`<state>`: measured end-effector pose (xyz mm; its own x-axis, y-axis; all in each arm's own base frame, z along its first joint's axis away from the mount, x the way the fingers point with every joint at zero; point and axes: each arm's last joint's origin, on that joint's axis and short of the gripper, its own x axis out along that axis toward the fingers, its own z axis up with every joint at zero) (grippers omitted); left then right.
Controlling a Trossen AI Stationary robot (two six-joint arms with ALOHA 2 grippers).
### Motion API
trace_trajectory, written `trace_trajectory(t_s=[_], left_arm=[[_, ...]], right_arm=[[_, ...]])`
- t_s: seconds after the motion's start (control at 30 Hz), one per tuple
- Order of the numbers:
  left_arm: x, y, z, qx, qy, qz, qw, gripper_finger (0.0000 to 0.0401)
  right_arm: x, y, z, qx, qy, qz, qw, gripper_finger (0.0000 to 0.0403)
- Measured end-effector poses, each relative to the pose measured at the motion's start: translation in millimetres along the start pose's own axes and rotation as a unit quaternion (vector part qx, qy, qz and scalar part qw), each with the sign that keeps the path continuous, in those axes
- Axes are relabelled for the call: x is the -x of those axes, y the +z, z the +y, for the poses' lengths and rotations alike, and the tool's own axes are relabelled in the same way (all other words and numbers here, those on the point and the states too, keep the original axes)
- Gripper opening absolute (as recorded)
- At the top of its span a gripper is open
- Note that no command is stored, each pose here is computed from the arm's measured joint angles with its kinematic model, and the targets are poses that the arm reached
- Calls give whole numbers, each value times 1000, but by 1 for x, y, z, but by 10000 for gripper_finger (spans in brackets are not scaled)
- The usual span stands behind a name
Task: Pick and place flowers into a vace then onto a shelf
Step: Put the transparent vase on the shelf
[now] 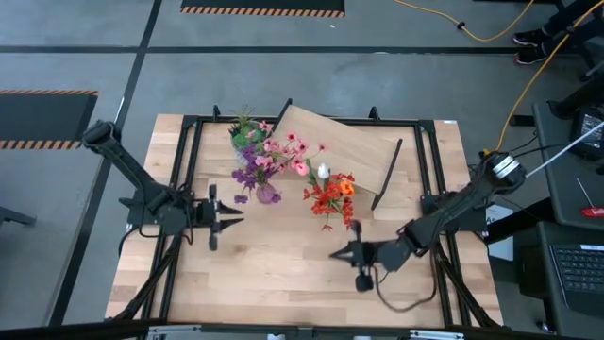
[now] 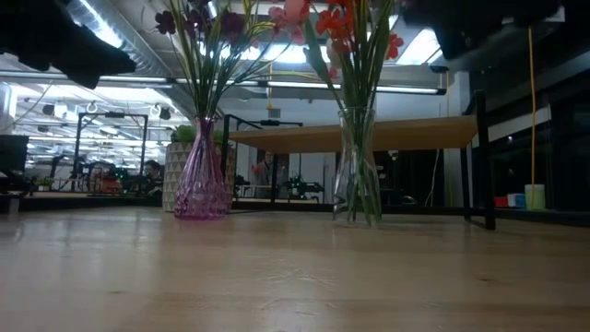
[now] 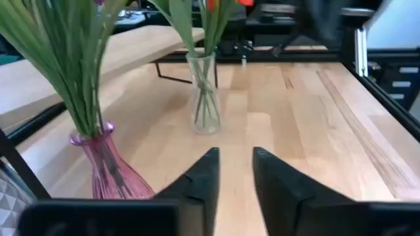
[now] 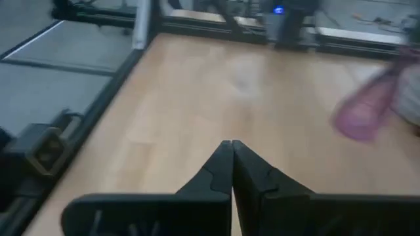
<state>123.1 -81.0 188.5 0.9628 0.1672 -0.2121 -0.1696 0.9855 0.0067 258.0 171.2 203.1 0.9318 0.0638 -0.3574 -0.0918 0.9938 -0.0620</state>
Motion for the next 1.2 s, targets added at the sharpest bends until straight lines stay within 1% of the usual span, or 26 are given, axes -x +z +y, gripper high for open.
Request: trace_trajectory(t_s=[0.17,0.23,0.3,0.4,0.47,0.67,0.8,0.97,1.1,1.2], left_arm=[[3,-1,-3,-9,-6,1,1000,18],[3,-2,-3,-19,-5,1,1000,6],[3,-1,-2,-24,5,-1,1000,4],[2,-1,1,-8,36,-7,999,2],[2,-2,1,3,46,-8,999,2],[2,-3,0,3,29,-1,1000,2],[2,-3,0,3,19,2,1000,3],[2,-3,0,3,15,3,1000,2],[2,-3,0,3,18,3,1000,4],[2,-3,0,-17,18,3,1000,5]], right_arm=[[25,-16,-24,-7,-7,-27,1000,2],[33,-23,-29,3,-4,-44,999,3],[40,-31,-34,17,-5,-56,998,4],[48,-42,-40,8,-4,-72,997,4],[51,-49,-43,-6,-2,-79,997,4],[53,-63,-46,-48,0,-68,997,5],[53,-62,-47,-82,-3,-70,994,5],[53,-63,-48,-68,-33,-71,995,5],[53,-63,-49,-41,-37,-71,996,5],[53,-62,-49,-31,-48,-72,996,5]])
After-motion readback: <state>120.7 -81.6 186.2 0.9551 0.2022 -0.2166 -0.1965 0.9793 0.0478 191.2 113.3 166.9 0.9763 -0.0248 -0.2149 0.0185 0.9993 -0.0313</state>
